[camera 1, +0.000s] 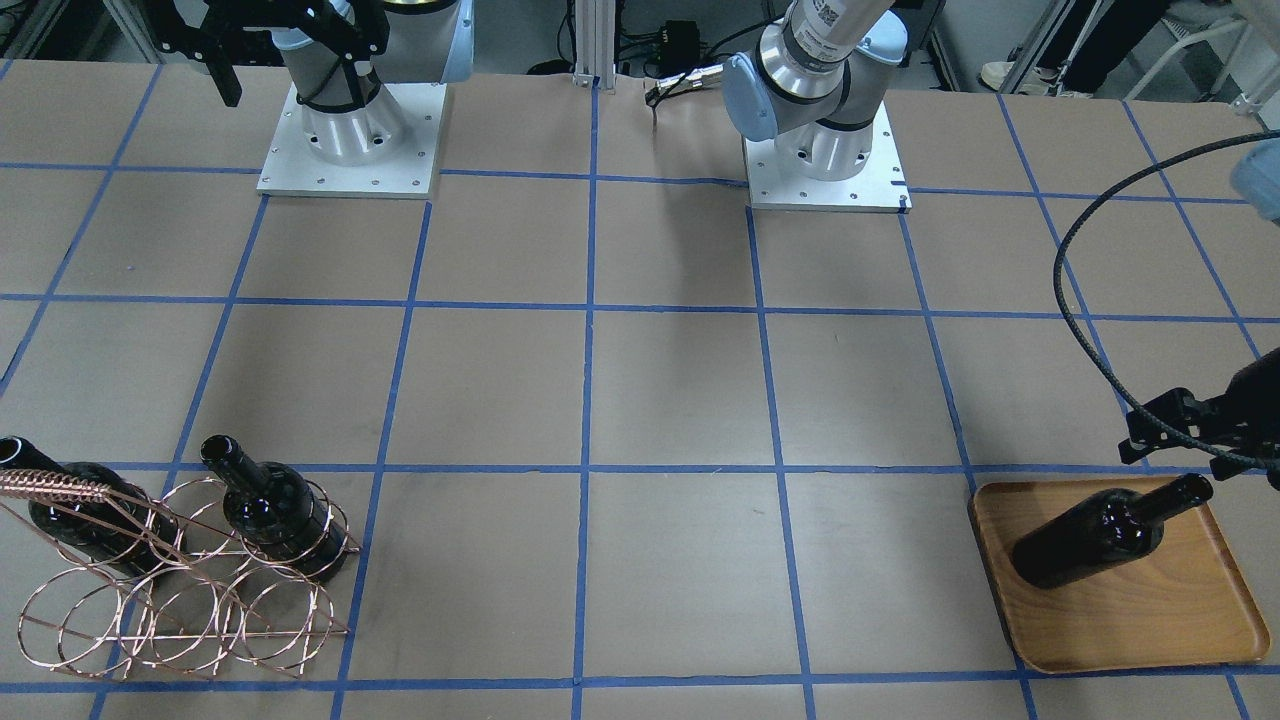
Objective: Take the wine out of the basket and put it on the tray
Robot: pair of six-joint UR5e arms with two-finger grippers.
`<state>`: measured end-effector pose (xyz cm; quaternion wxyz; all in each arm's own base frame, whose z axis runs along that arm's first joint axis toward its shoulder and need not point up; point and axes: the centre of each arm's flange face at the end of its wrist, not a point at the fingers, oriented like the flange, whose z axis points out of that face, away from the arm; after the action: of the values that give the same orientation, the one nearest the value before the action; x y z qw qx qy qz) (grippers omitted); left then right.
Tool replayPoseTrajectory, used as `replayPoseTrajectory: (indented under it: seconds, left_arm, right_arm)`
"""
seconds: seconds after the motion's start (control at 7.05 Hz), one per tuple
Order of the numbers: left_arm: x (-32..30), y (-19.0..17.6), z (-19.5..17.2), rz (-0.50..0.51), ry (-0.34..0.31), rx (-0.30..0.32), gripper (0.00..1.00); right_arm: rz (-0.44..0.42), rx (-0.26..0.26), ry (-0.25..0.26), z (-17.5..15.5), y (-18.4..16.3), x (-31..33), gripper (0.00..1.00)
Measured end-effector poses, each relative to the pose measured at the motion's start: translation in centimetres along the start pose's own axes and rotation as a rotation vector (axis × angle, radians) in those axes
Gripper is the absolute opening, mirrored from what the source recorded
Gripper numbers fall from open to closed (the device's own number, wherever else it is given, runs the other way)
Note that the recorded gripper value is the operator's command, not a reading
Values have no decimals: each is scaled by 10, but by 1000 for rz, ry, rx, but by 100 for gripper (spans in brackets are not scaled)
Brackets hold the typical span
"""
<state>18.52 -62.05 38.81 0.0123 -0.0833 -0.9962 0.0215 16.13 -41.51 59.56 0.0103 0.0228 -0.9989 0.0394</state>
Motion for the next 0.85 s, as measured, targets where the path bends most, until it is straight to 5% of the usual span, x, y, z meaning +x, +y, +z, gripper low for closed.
replayPoseTrajectory:
  seconds: [0.43,0.85]
  left_arm:
    - [54,20,-66,-43,-21,-4,100]
    - [214,25,-115,-85,-92,-35,100]
  right_arm:
    - [-1,16,8,-13,14,2,100]
    - [-4,-11,10,-11,18,3,100]
